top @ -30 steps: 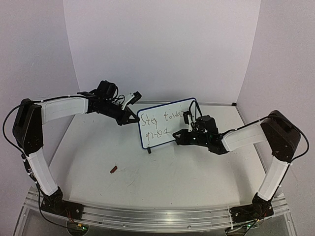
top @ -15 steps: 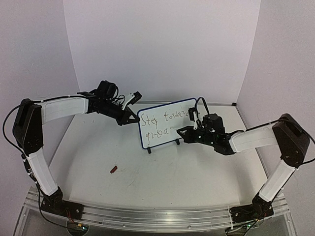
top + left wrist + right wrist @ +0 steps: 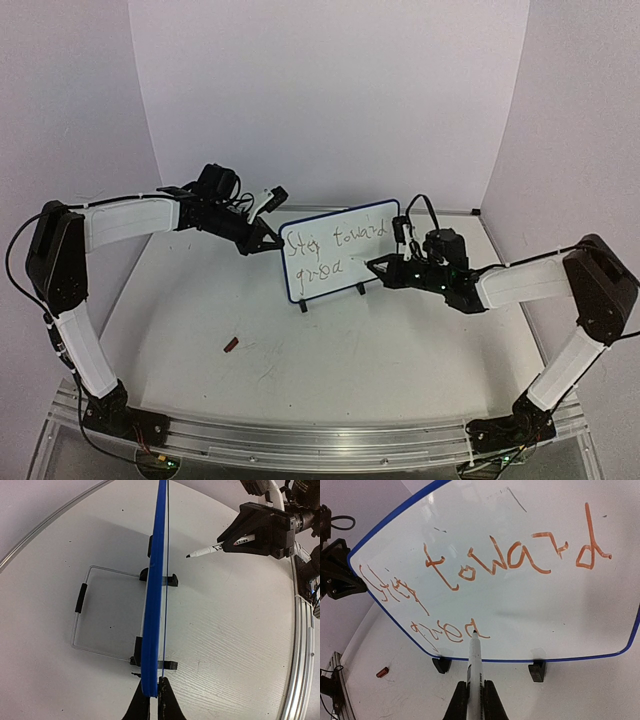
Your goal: Write a sentence on the whiteboard
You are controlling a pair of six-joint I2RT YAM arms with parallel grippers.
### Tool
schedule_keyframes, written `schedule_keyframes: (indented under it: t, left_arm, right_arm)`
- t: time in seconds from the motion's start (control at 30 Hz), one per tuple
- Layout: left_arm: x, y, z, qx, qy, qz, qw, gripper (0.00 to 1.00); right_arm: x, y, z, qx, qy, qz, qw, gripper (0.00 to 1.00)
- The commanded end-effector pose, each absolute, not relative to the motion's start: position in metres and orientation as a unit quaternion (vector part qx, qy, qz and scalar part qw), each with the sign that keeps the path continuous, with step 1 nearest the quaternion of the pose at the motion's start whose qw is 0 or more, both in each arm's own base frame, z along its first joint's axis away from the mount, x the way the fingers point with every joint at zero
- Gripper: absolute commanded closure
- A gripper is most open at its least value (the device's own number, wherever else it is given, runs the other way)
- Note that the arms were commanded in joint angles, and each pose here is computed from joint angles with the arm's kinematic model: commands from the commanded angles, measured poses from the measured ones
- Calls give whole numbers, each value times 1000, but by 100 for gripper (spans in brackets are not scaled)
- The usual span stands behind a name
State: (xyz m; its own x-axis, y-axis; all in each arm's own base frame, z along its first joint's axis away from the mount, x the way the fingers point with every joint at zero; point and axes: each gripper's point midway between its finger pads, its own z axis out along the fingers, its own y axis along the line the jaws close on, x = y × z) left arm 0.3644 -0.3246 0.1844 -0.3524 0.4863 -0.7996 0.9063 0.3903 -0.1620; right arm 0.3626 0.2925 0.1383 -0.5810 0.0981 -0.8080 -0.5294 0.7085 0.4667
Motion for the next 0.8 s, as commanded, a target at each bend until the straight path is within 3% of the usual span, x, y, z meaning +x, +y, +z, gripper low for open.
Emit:
schedule_keyframes:
  t: [0.0,0.77]
  left_arm:
    - [360,-312,142,463,795,-270,284,100]
    - [360,-312,141,463,795,-270,284,100]
  right_arm:
    - [366,301,139,-147,807,368,437,100]
    - [388,315,128,-131,817,343,444,100]
